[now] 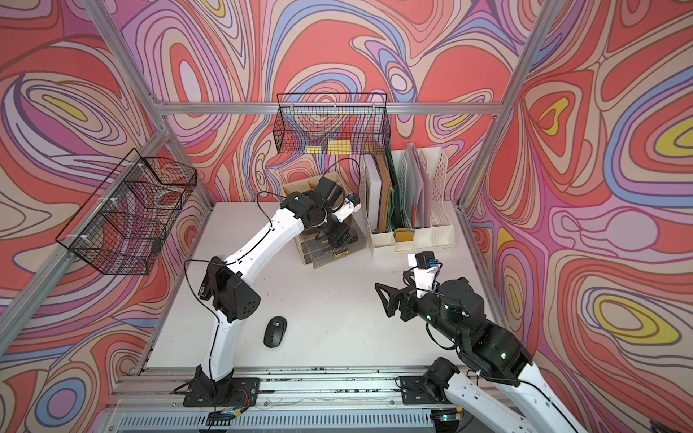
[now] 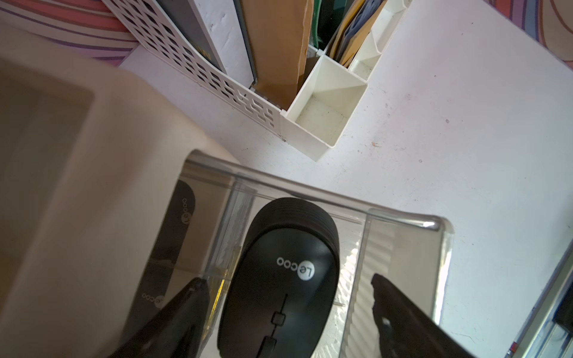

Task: Take the mice out of the drawer
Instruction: Pick up the mouse from the drawer.

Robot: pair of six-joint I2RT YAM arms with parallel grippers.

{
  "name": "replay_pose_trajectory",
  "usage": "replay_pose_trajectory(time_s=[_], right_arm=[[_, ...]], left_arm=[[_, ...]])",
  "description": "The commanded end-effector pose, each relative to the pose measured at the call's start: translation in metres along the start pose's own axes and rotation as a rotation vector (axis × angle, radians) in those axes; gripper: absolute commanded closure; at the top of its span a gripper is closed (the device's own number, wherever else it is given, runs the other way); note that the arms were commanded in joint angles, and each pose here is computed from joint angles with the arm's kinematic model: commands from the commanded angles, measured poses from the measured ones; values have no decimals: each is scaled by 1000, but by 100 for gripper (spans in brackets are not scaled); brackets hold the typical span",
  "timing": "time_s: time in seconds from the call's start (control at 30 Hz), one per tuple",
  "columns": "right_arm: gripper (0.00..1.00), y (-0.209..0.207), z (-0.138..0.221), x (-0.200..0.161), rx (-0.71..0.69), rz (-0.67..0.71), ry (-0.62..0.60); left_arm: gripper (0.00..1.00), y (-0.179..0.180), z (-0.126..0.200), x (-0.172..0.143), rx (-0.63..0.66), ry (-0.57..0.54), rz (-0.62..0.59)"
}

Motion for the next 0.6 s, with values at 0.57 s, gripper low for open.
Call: replay_pose_trajectory(time_s=[0.57], right_arm=[[2,1,6,10,-16,14,-5]], left_arm=[[22,18,-34,-17,86,122,-27]])
Point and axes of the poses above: each gripper's point midway between its finger pads, its own z axis back along the fingers, its own y axis along the line the jaws close on, x = y × z, the point moved 8 cm from there along z, back along the fingers, and after that the axes turned 2 degrees about z, right-handed, at the moved point
